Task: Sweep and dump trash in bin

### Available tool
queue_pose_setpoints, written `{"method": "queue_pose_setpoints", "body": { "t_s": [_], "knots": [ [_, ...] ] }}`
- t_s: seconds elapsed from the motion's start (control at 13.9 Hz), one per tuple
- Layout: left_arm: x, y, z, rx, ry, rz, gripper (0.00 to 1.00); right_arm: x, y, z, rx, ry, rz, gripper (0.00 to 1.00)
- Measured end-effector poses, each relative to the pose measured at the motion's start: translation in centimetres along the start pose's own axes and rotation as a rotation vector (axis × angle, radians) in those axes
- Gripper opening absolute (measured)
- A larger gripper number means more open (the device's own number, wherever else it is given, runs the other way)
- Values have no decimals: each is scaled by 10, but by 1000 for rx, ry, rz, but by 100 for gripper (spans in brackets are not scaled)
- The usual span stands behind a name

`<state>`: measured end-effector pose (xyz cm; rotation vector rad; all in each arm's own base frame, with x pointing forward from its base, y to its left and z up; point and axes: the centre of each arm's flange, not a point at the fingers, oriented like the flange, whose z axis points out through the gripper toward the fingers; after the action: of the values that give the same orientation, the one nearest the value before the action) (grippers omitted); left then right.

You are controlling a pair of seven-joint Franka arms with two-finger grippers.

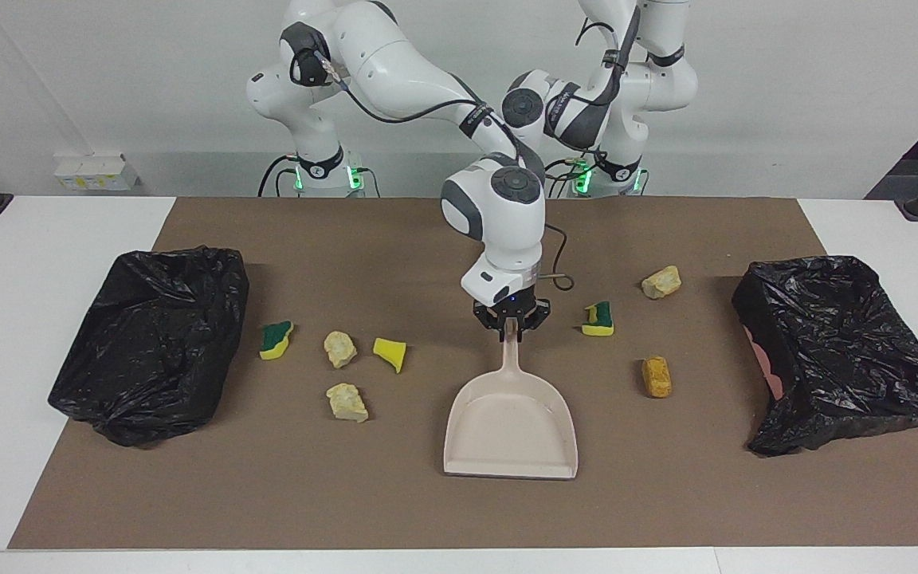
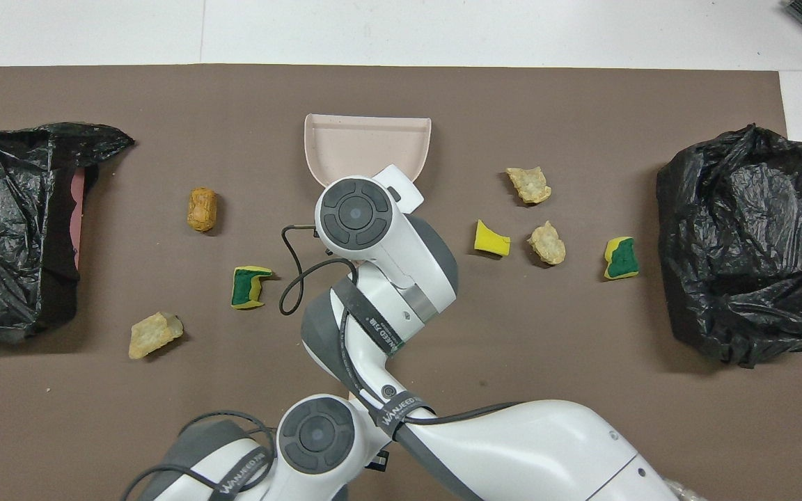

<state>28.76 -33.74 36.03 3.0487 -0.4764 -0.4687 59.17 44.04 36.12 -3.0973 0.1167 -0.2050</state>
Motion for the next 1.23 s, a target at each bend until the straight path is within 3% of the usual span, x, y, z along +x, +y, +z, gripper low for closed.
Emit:
{"method": "queue_pose_setpoints", "body": {
  "t_s": [0.14,0.22,0.36,0.43,0.58,0.87,1.23],
  "knots": [
    [6,-35,-34,-1,8,-3,26,2,3,1,-6,-1,4,55],
    [6,-53,-49,22,23,-3,26,2,4,2,-7,-3,4,54],
    [5,-90,-74,109,73,-19,26,1,5,4,-14,-7,3,34],
    [7,-107,-82,154,94,-29,26,2,6,4,-16,-6,2,31],
    [16,-145,-95,204,129,-65,26,4,9,1,-21,-8,-9,31],
    [54,-231,-122,198,183,-114,26,7,16,-23,-21,-6,-64,31],
    [129,-295,-134,270,163,44,26,1,33,-54,-41,-40,-242,31]
  ]
}}
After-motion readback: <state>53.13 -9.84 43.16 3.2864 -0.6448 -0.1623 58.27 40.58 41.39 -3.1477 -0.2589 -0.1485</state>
